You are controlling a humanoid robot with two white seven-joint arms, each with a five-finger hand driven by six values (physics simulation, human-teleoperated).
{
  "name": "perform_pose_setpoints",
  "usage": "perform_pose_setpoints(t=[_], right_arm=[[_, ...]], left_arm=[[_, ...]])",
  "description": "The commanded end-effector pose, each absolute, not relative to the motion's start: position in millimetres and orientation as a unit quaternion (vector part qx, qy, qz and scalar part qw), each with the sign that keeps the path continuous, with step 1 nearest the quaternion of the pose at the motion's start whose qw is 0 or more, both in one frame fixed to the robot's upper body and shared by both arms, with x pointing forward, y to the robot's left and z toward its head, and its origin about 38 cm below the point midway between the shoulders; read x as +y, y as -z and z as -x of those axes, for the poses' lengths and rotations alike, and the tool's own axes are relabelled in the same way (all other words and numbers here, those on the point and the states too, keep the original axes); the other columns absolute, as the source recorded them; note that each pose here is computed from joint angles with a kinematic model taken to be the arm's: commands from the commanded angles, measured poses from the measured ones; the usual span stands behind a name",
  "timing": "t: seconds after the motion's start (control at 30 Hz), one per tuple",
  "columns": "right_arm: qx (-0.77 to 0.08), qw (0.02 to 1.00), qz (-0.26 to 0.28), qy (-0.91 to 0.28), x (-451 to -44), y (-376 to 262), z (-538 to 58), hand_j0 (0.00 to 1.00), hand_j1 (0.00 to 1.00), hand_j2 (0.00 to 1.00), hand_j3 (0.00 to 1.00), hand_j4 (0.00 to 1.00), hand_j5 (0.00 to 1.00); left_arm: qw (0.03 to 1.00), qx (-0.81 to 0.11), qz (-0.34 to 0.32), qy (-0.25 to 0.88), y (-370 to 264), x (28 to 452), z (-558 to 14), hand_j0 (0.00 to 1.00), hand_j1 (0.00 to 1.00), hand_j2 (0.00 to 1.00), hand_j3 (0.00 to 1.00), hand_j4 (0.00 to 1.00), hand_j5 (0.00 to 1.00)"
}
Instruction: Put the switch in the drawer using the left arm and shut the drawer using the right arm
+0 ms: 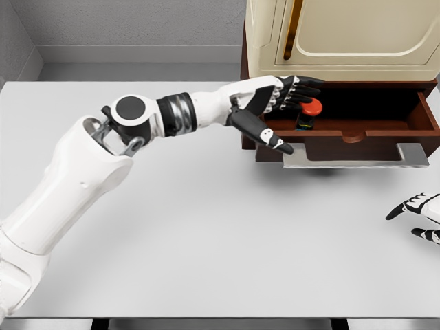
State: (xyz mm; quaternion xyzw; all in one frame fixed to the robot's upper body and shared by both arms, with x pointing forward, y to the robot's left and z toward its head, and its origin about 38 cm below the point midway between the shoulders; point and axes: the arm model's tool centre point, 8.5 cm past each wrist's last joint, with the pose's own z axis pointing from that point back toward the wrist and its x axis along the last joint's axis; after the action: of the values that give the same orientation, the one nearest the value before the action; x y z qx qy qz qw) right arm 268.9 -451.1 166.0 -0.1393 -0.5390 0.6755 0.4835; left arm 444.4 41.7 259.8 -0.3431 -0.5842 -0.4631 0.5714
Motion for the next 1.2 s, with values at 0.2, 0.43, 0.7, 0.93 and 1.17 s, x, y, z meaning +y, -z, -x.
perform_pose_setpoints(t=[0.2, 0.43, 0.7, 0.93, 1.17], right_arm=[[-0.538, 0.487, 0.141, -0.673, -454, -166, -270, 0.64, 0.64, 0.64, 0.64, 0.64, 0.64], [-0.538, 0.487, 0.142, -0.673, -454, -167, -270, 0.64, 0.64, 0.64, 0.64, 0.64, 0.64], [-0.543, 0.474, 0.146, -0.678, -451, -177, -276, 0.61, 0.61, 0.61, 0.61, 0.61, 0.61], [-0.566, 0.460, 0.136, -0.670, -438, -188, -279, 0.61, 0.61, 0.61, 0.61, 0.61, 0.61], [-0.579, 0.453, 0.144, -0.662, -435, -193, -285, 0.61, 0.61, 0.61, 0.61, 0.61, 0.61]], left_arm=[[0.565, -0.579, 0.362, 0.464, -260, 15, -441, 1.00, 1.00, 1.00, 1.00, 1.00, 1.00], [0.550, -0.584, 0.363, 0.474, -268, -21, -438, 1.00, 1.00, 1.00, 1.00, 1.00, 1.00], [0.471, -0.624, 0.348, 0.517, -315, 6, -399, 1.00, 1.00, 1.00, 1.00, 1.00, 1.00], [0.341, -0.697, 0.351, 0.525, -343, 100, -386, 1.00, 1.00, 1.00, 1.00, 1.00, 1.00], [0.258, -0.826, 0.231, 0.445, -328, 241, -368, 1.00, 1.00, 1.00, 1.00, 1.00, 1.00]])
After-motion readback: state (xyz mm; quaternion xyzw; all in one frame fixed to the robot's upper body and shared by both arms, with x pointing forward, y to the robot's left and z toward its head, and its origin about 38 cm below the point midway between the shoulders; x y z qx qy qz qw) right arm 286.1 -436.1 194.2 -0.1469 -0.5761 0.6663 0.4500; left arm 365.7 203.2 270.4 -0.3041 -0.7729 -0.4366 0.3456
